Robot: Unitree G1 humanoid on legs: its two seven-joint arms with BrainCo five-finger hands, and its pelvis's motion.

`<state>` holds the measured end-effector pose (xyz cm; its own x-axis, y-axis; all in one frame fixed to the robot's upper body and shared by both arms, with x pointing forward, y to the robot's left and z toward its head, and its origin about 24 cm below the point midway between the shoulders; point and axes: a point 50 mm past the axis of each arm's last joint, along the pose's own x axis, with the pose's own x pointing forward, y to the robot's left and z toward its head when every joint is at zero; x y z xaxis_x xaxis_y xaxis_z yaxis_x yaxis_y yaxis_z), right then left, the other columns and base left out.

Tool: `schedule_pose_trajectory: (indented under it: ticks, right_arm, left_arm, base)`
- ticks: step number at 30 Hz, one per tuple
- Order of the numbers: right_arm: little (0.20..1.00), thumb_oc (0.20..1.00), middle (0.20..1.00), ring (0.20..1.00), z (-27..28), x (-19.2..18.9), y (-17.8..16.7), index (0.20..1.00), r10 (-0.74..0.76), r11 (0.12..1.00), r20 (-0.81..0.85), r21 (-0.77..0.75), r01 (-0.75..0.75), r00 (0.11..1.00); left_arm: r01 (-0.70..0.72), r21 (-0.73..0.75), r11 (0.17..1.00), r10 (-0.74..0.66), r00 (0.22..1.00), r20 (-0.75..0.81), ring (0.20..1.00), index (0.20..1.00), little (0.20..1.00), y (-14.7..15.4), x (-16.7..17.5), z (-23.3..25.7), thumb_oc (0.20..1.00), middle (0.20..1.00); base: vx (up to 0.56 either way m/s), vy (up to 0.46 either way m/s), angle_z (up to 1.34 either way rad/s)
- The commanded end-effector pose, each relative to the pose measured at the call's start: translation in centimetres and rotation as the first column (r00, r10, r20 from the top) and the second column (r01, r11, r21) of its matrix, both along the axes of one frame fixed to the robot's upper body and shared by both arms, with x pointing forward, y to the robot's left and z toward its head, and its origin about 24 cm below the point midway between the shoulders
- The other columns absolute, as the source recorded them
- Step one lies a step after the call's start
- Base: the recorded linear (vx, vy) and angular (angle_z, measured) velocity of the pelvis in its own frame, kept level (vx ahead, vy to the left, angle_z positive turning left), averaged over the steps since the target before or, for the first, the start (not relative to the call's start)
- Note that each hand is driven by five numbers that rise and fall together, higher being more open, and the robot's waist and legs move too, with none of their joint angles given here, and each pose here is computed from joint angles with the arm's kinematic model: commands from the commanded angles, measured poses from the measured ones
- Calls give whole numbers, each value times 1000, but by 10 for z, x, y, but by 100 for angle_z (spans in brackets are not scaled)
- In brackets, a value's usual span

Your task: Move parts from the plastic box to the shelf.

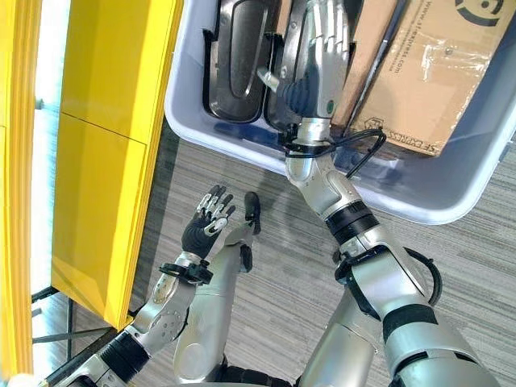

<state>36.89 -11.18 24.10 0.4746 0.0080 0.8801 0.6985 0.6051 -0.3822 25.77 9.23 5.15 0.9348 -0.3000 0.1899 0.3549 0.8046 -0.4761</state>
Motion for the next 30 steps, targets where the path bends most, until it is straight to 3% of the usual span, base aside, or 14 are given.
schedule_pose_trajectory:
  ticks: [1,6,8,11,12,15,24,30]
  right_arm:
    - [1000,1000,1000,1000,19,9,-13,1000,-43,998,19,-54,43,999]
    - [1000,1000,1000,1000,15,18,-31,1000,-61,988,-59,139,69,996]
    - [1000,1000,1000,1000,14,20,-45,1000,-58,943,-74,324,79,996]
    - [1000,1000,1000,1000,13,22,-56,1000,-51,881,-87,465,86,995]
    - [1000,1000,1000,1000,11,23,-62,1000,-23,816,-101,573,77,995]
    - [1000,1000,1000,1000,5,23,-72,1000,-23,735,-97,673,82,995]
    - [1000,1000,1000,1000,-6,22,-73,1000,-37,722,-128,682,114,991]
    - [1000,1000,1000,1000,-17,30,-80,1000,48,689,-248,709,148,968]
  left_arm:
    - [63,-17,998,-62,995,78,1000,1000,1000,-3,-7,6,1000,1000]
    - [91,-55,994,-87,993,80,1000,1000,1000,0,-6,4,1000,1000]
    - [74,-114,991,-67,996,62,1000,1000,1000,2,-5,7,1000,1000]
    - [69,-89,994,-62,995,77,1000,1000,1000,-1,-5,9,1000,1000]
    - [68,-88,994,-61,995,74,1000,1000,1000,-4,-6,10,1000,1000]
    - [59,-96,994,-53,996,68,1000,1000,1000,-7,-7,10,1000,1000]
    - [88,-97,991,-82,994,70,1000,1000,1000,-17,-9,12,1000,1000]
    - [89,-85,992,-82,994,75,1000,1000,1000,-19,-6,16,1000,1000]
  base:
    - [-8,-23,7]
    - [-9,-13,3]
    - [-9,-32,6]
    - [-2,-12,2]
    - [0,0,0]
    - [6,6,-1]
    - [0,6,2]
    - [0,0,0]
